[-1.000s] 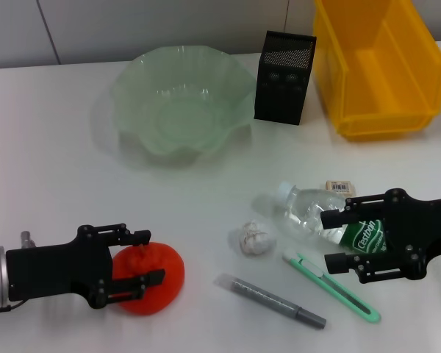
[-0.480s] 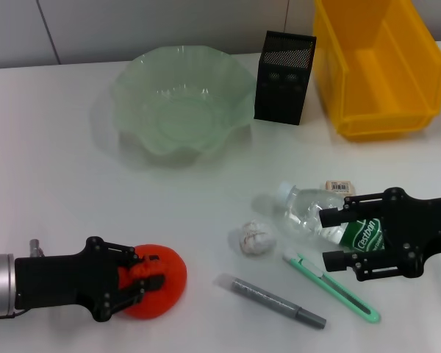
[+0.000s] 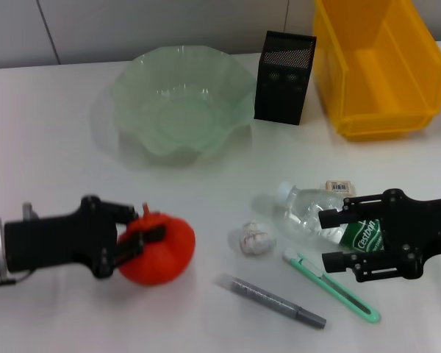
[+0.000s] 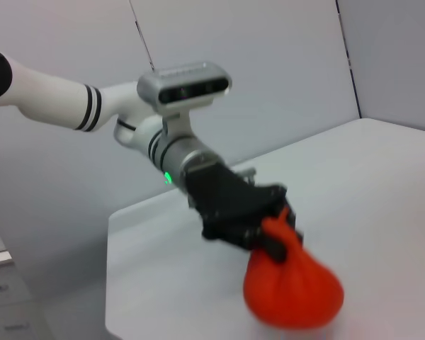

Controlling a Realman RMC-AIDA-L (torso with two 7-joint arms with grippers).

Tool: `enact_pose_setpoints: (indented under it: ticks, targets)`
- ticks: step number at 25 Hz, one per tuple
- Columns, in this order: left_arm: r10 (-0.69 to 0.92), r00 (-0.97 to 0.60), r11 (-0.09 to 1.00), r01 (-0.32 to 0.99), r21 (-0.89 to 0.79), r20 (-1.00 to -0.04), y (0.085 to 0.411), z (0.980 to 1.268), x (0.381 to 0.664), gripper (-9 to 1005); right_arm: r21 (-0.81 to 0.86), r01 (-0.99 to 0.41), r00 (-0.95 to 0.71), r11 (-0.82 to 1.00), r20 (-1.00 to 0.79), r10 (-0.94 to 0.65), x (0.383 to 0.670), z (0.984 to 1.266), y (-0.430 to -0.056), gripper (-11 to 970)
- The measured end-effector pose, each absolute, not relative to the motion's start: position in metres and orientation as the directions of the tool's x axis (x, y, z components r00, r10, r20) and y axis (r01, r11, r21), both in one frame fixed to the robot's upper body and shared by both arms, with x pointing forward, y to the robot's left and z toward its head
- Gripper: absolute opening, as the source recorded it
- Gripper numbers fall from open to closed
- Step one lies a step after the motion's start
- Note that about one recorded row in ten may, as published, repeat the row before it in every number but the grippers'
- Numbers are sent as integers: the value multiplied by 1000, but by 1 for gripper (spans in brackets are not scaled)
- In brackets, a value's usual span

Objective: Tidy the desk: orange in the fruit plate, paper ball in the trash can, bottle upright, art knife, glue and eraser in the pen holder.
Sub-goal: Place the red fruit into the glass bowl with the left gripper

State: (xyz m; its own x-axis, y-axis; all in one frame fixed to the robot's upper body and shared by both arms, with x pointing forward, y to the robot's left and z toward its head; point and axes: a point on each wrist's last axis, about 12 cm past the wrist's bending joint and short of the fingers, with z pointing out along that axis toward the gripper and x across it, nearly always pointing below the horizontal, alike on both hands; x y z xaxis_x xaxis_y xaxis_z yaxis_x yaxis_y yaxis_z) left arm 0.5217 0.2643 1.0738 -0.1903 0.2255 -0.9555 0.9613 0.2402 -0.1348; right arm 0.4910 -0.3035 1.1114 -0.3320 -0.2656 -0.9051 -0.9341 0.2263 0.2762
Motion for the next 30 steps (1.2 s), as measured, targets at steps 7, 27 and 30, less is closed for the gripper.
enact_pose_setpoints:
  ticks: [7, 27, 30]
  targets:
    - [166, -174, 243, 961, -130, -971, 250, 1102, 550, 118, 285, -932, -338, 225, -907, -252, 490, 1109, -303, 670]
    - [51, -242, 626, 764, -158, -969, 194, 1111, 640, 64, 287, -939, -328, 190, -913, -244, 498, 1108, -292, 670]
    - [54, -244, 662, 734, -148, -968, 186, 1109, 647, 63, 284, -941, -324, 184, -914, -244, 499, 1109, -290, 670]
